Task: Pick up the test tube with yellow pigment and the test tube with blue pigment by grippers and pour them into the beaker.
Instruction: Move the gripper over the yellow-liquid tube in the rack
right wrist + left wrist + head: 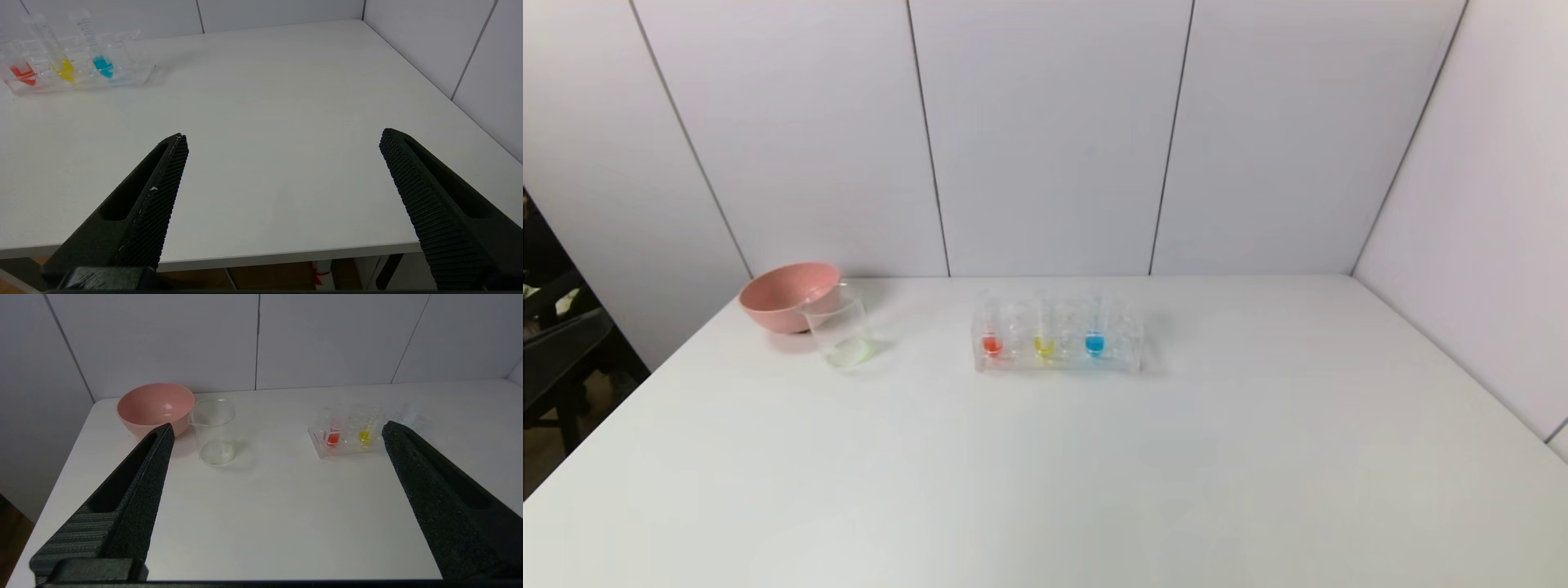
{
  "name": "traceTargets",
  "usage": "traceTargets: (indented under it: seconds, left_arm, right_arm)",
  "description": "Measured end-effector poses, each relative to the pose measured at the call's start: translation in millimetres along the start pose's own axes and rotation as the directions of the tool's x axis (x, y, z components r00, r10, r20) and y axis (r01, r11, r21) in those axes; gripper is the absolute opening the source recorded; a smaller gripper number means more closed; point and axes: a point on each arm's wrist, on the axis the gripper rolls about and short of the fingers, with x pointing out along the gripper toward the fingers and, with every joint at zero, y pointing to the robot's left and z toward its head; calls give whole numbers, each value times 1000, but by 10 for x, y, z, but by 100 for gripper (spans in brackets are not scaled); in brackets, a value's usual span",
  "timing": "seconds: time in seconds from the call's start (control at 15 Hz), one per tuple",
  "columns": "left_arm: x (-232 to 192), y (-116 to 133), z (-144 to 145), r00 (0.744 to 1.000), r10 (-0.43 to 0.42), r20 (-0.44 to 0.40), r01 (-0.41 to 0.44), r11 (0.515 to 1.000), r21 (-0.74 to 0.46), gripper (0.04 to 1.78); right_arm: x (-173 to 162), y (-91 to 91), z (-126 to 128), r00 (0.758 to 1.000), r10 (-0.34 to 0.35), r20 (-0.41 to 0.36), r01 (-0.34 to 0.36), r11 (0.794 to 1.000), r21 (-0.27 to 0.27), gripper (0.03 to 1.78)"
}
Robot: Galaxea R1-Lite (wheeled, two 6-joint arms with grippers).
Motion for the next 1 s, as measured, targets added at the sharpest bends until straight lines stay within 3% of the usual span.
traceTargets:
  seconds: [0.33,0.6,1.0]
  left_arm:
    - [1014,-138,-88,998,-61,-14,60,998,-7,177]
    - [1552,-660,-370,998,-61,30,62,998,-29,177]
    - [1935,-1311,-862,998,-50,32,51,998,-36,177]
  right_arm:
    - [0,0,0,1000,0,0,0,1000,0,171]
    - [0,0,0,1000,0,0,0,1000,0,171]
    - [0,0,0,1000,0,0,0,1000,0,171]
